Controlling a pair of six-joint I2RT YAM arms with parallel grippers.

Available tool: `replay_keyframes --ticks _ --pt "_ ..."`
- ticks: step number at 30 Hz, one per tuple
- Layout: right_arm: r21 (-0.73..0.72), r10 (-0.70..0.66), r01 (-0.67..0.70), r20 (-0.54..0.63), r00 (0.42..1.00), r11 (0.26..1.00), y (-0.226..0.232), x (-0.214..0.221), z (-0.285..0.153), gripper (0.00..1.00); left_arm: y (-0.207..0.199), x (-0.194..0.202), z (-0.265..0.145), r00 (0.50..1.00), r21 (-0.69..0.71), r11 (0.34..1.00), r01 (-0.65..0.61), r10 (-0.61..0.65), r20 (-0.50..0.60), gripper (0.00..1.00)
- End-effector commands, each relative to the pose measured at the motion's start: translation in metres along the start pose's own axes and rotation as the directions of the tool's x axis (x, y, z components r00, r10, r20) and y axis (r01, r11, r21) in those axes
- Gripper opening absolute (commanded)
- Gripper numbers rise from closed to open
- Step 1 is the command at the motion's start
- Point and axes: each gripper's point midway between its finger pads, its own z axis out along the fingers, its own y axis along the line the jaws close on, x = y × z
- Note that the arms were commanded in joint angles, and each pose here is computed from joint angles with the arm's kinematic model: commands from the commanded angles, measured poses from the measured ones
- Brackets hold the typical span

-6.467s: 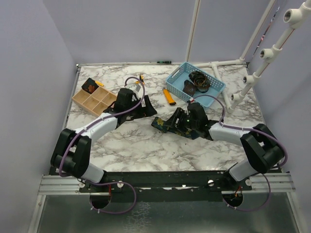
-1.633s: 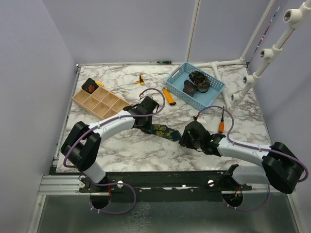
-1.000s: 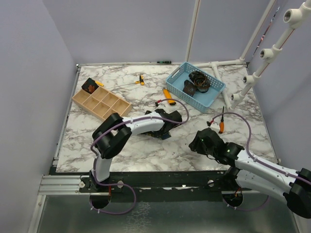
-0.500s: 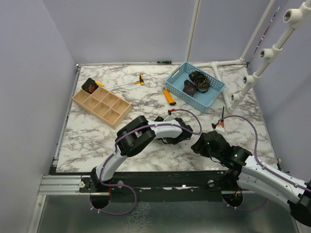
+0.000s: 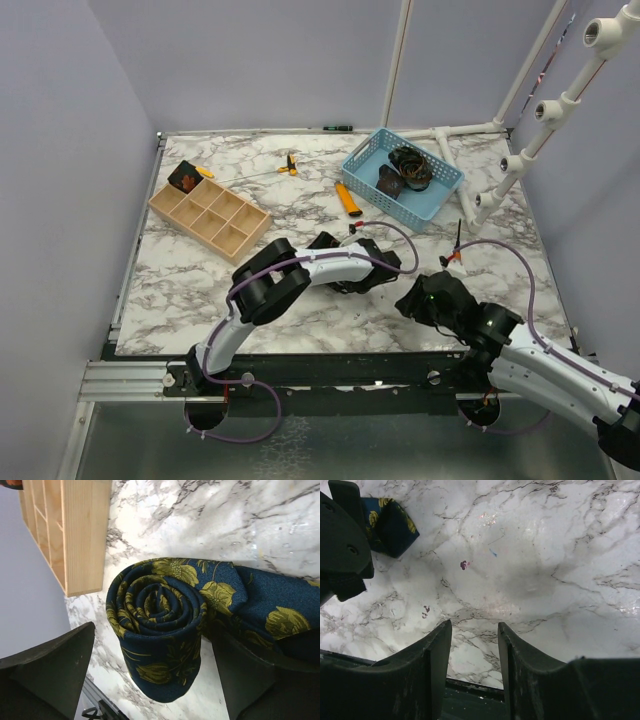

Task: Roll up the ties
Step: Roll the tie at the center of the board.

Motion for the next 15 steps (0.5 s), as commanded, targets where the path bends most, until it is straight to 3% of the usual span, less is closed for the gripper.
replay_keyframes --ticks 1,15 --pt "0.016 0.024 -0.025 0.021 0.999 1.0 -0.002 -0.005 -0.006 0.47 -0.014 -0.008 -0.019 0.996 0.145 0.986 0.084 -0.083 -0.008 0.99" --pt "0.008 0.015 -0.016 0.041 0.999 1.0 0.003 -0.012 -0.008 0.48 0.016 -0.025 -0.058 0.992 0.282 0.952 0.118 -0.127 0.013 0.99"
